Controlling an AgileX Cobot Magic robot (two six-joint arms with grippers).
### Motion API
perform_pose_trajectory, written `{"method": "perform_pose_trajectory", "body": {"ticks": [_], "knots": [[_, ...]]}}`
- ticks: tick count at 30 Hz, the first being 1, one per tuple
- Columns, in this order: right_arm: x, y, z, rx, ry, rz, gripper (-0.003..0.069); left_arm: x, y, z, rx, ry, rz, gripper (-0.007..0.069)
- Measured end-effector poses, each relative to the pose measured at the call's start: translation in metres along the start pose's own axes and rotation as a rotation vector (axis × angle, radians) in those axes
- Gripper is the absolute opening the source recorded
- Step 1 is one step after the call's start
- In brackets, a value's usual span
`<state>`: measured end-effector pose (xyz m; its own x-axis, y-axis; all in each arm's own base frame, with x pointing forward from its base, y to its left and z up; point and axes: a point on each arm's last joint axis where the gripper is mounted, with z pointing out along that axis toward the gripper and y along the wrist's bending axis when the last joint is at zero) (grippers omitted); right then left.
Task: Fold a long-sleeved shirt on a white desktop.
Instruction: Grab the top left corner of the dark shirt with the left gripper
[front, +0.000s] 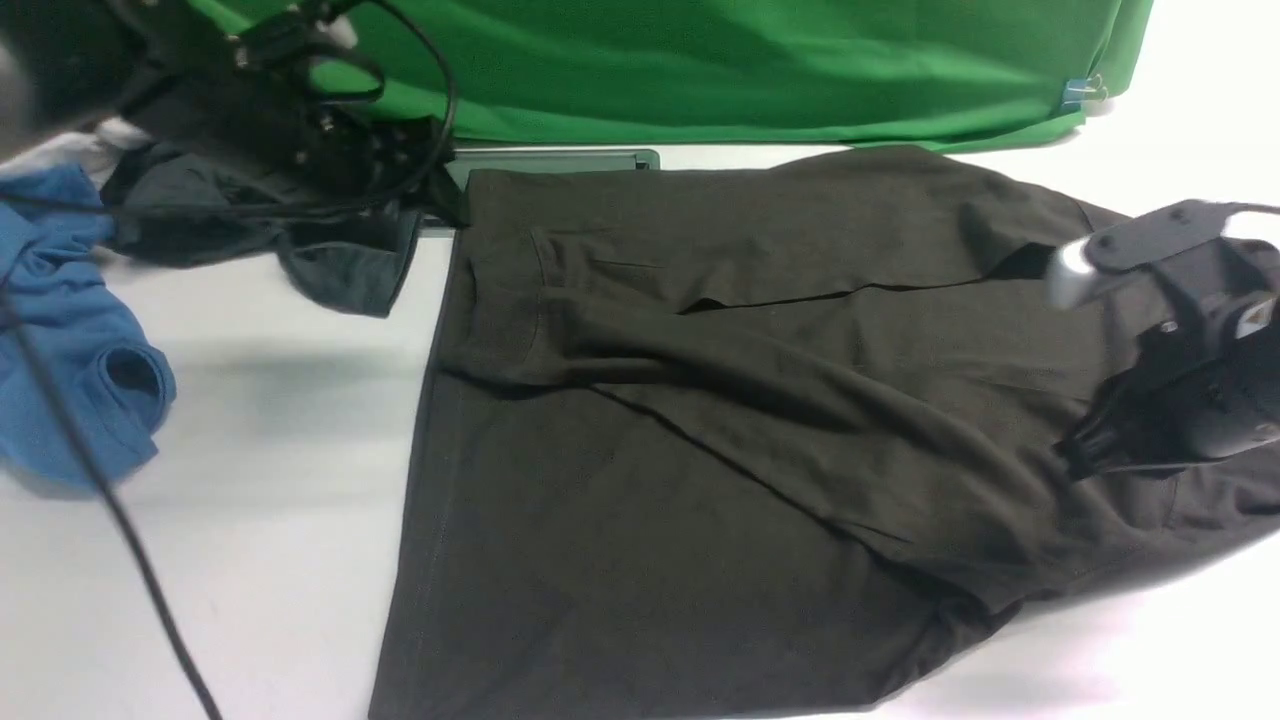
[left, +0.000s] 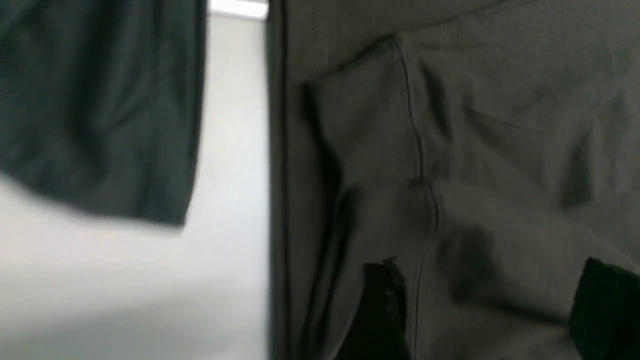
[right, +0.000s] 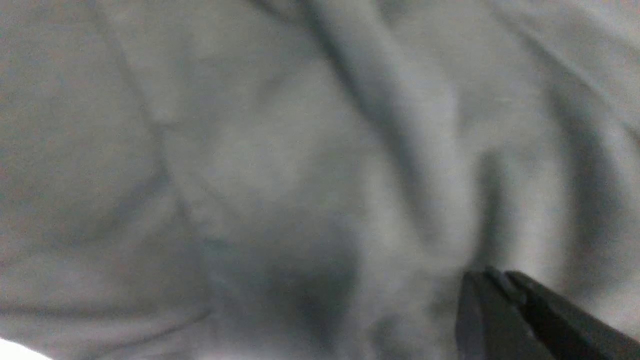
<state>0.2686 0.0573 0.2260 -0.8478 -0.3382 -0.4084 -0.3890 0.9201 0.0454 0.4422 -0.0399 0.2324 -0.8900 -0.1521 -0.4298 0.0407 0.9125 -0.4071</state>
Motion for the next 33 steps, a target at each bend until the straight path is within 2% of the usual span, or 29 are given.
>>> {"method": "perform_pose_trajectory", "body": {"ticks": [6, 11, 22, 33], "knots": [[0.000, 0.005, 0.001, -0.009, 0.004, -0.016, 0.0069, -0.017, 0.000, 0.042, 0.040, 0.043, 0.004, 0.0459], [-0.003, 0.004, 0.001, -0.003, -0.029, -0.011, 0.0085, -0.019, 0.013, 0.079, 0.045, 0.126, -0.024, 0.0456], [-0.006, 0.009, 0.001, -0.005, -0.054, -0.041, 0.0116, -0.026, 0.018, 0.076, -0.039, 0.176, -0.033, 0.0457], [-0.007, 0.009, 0.001, -0.002, -0.065, -0.041, 0.0136, -0.025, 0.017, 0.088, 0.015, 0.163, -0.033, 0.0457]]}}
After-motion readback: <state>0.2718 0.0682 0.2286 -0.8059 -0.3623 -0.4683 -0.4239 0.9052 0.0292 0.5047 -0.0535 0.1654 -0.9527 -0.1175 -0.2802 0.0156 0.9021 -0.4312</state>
